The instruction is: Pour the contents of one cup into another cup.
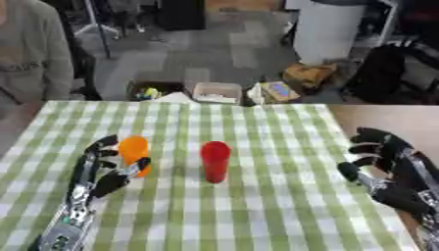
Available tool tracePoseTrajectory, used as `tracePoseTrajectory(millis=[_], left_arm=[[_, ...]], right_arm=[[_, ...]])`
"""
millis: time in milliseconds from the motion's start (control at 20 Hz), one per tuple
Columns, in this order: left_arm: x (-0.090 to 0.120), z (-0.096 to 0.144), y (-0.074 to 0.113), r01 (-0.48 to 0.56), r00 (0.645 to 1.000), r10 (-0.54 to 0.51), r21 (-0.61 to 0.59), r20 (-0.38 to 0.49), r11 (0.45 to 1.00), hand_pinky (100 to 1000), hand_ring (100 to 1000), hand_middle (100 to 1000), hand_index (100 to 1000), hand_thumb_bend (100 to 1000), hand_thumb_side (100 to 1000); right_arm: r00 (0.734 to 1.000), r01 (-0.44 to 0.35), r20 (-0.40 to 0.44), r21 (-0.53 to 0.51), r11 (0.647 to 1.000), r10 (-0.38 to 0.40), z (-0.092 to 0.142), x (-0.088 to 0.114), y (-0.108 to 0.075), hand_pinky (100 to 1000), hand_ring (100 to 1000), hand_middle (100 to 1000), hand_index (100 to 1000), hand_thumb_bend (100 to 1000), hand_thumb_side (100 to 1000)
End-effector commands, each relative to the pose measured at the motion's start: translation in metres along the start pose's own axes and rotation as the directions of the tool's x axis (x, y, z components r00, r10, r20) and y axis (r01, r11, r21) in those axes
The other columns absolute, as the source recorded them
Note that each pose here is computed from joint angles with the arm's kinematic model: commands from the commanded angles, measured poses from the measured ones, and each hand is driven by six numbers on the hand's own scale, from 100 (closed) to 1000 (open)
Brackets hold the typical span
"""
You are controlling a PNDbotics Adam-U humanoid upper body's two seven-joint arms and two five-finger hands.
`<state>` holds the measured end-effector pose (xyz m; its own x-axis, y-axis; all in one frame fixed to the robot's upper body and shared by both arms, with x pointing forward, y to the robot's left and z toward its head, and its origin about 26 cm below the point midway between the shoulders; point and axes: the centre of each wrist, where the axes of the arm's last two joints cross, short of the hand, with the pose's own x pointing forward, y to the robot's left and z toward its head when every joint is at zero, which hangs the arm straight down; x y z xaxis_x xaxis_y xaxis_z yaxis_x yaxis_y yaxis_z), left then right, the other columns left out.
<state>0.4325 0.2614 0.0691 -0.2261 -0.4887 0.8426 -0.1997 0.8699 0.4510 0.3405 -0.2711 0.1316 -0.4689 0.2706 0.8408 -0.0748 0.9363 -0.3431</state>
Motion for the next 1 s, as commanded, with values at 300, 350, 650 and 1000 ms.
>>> tracePoseTrajectory(millis=[300, 350, 650, 1000], left_arm=[[0.004, -0.011, 0.005, 0.003, 1.0, -0.003, 0.021, 0.006, 1.0, 607, 722, 747, 850, 854, 437], [0.003, -0.012, 0.005, 0.001, 1.0, -0.001, 0.019, 0.003, 1.0, 606, 721, 746, 850, 854, 437], [0.003, -0.016, 0.006, -0.002, 1.0, 0.002, 0.028, 0.003, 1.0, 598, 712, 734, 840, 847, 432], [0.007, -0.024, 0.008, 0.02, 1.0, -0.021, 0.03, 0.019, 0.999, 584, 687, 705, 814, 806, 419]], right_arm=[[1.0, -0.004, 0.031, 0.01, 1.0, 0.003, -0.006, 0.008, -0.004, 618, 719, 717, 841, 609, 335], [0.999, -0.003, 0.032, 0.011, 1.0, 0.002, -0.006, 0.009, -0.003, 618, 719, 717, 841, 609, 335], [0.999, 0.002, 0.039, 0.019, 1.0, -0.003, -0.008, 0.01, -0.002, 618, 718, 717, 841, 608, 333], [0.999, 0.006, 0.044, 0.027, 1.0, -0.007, -0.009, 0.011, -0.001, 618, 718, 717, 841, 607, 333]])
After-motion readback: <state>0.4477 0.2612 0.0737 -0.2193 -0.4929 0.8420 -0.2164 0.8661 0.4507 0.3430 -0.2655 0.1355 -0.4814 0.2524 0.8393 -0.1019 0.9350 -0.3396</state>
